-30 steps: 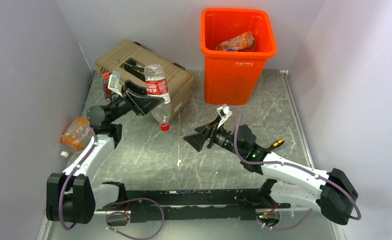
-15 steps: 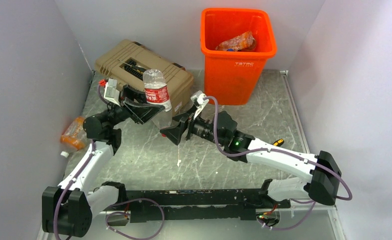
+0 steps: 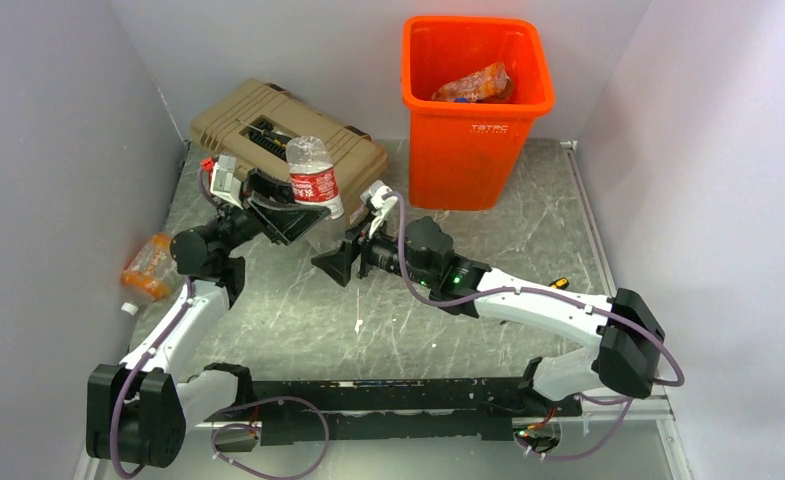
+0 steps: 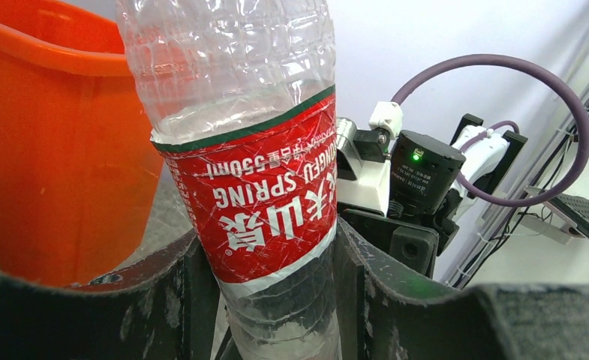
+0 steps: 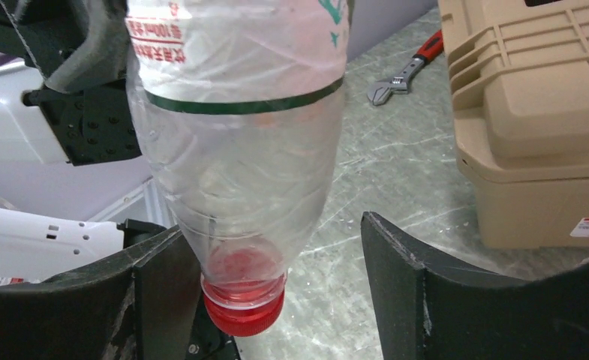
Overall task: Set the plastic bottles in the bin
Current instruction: Place the plastic bottle in the trash bin.
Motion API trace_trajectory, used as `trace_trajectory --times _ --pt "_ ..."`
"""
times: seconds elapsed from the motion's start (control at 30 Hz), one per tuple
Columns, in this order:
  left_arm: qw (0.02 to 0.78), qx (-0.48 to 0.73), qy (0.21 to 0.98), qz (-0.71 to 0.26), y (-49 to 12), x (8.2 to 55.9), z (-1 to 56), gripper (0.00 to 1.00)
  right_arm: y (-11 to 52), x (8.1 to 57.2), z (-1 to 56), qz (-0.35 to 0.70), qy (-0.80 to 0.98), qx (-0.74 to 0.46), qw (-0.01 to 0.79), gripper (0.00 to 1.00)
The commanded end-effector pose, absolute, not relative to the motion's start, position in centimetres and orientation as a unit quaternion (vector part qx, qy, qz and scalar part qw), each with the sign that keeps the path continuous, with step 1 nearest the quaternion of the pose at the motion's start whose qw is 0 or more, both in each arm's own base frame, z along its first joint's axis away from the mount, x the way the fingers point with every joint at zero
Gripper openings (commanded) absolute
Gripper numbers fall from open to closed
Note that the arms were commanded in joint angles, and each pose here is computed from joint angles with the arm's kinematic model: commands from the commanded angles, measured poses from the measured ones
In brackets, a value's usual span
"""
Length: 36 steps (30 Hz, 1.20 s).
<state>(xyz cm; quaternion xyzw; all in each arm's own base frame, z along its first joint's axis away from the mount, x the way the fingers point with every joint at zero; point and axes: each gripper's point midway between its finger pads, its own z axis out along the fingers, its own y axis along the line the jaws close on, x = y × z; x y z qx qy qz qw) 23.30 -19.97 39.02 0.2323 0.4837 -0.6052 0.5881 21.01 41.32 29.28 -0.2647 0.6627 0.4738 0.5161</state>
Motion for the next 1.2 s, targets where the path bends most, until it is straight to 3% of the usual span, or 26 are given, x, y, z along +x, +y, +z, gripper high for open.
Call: trace_trajectory --times 0.0,0.33,0.47,0.63,0.7,0.77,0.8,0.87,0.97,1.17 --pt "0.598 0.243 0.463 -0.608 -19.9 22.2 40.1 0.09 41.9 21.6 33.3 0.488 0.625 -0.260 0.551 0.71" --pt "0.601 0.243 0.466 -0.603 -19.8 22.1 40.2 0.10 42.3 21.4 33.2 0.494 0.624 -0.267 0.543 0.32" --pt "0.595 0.246 0.473 -0.601 -19.9 22.2 40.1 0.28 42.3 21.1 33.3 0.495 0.624 -0.273 0.540 0.00" --pt "0.597 0.244 0.475 -0.599 -19.9 22.3 40.0 0.40 41.9 21.1 33.2 0.490 0.626 -0.271 0.542 0.00" --pt "0.598 0.242 0.476 -0.598 -19.9 22.4 39.9 0.36 41.7 21.0 33.2 0.490 0.626 -0.272 0.543 0.00" --pt "0.598 0.242 0.476 -0.598 -19.9 22.4 40.0 0.27 41.5 21.0 33.0 0.488 0.629 -0.271 0.541 0.00" --pt "0.598 0.242 0.475 -0.598 -19.9 22.4 39.9 0.22 41.4 20.9 32.9 0.487 0.631 -0.271 0.541 0.10" --pt "0.599 0.241 0.475 -0.598 -19.9 22.4 39.9 0.14 41.2 20.9 32.5 0.482 0.634 -0.272 0.539 0.49" --pt "0.599 0.237 0.476 -0.598 -19.8 22.6 39.9 0.06 40.4 20.9 32.5 0.477 0.635 -0.267 0.546 0.97" --pt "0.600 0.229 0.478 -0.599 -19.8 22.8 39.9 0.00 39.2 20.9 32.6 0.460 0.635 -0.267 0.561 1.00"
